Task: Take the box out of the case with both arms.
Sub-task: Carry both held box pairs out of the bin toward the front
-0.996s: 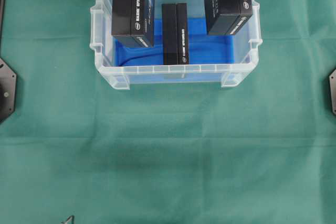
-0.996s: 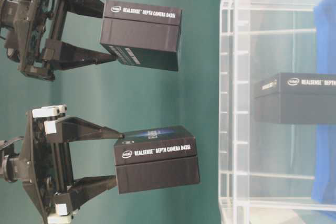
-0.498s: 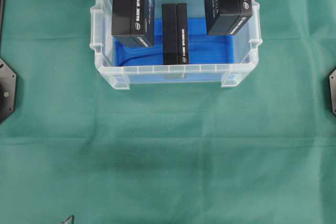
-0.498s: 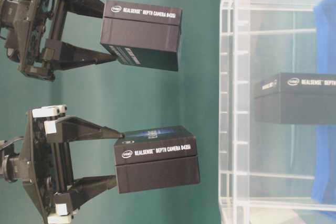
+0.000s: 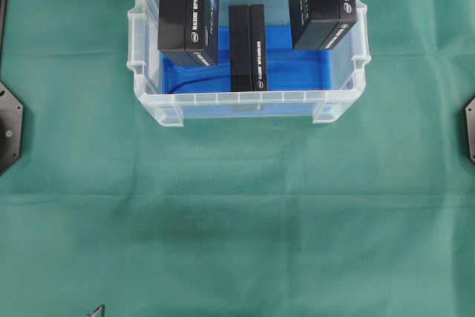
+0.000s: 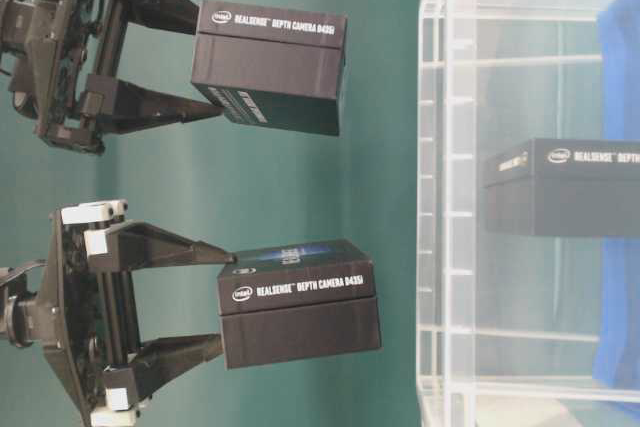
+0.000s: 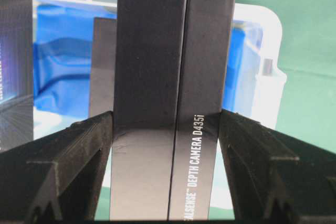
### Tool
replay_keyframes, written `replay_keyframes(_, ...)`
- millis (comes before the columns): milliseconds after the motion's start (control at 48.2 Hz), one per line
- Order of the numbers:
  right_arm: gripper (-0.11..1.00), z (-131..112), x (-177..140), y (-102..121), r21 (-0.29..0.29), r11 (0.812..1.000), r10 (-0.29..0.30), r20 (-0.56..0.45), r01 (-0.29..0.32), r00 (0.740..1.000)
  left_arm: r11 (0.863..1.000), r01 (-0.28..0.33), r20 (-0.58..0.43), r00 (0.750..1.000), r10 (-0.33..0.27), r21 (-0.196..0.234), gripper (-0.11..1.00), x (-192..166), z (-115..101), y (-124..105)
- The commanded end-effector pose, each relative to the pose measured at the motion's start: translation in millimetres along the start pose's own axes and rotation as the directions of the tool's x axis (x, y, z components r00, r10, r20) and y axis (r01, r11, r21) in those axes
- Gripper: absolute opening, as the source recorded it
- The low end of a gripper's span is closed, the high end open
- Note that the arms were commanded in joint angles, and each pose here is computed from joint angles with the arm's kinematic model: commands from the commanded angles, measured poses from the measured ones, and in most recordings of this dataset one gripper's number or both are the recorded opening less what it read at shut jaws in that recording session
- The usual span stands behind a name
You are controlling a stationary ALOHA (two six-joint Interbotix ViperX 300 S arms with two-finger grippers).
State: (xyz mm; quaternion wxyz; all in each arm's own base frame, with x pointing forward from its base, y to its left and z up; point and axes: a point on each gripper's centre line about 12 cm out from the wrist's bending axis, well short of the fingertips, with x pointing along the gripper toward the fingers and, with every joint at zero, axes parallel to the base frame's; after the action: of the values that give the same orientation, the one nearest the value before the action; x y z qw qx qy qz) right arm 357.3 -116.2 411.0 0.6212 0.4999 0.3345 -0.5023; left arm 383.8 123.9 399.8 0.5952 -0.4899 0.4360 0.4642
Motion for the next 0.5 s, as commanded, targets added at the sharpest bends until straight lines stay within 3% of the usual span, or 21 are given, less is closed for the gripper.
replay_keyframes(0,0.65,4.5,-19.0,-1.2,0.009,0.999,0.05,0.017,-0.05,0.999,0.998,0.056,0.026,0.998,-0.056,-0.003,0.63,-21.2,0.5,3.6)
replay_keyframes(249,0.65,0.1,-19.2,-0.5,0.002,0.999,0.05,0.008,-0.05,0.999,0.998,0.059,0.024,0.998,-0.059,0.004,0.63,-22.6,-3.0,2.6)
replay_keyframes(477,0.65,-19.3,-23.5,0.5,-0.026,0.999,0.03,-0.016,-0.03,0.999,0.997,0.07,0.014,0.997,-0.07,0.02,0.63,-27.5,-20.7,-2.5)
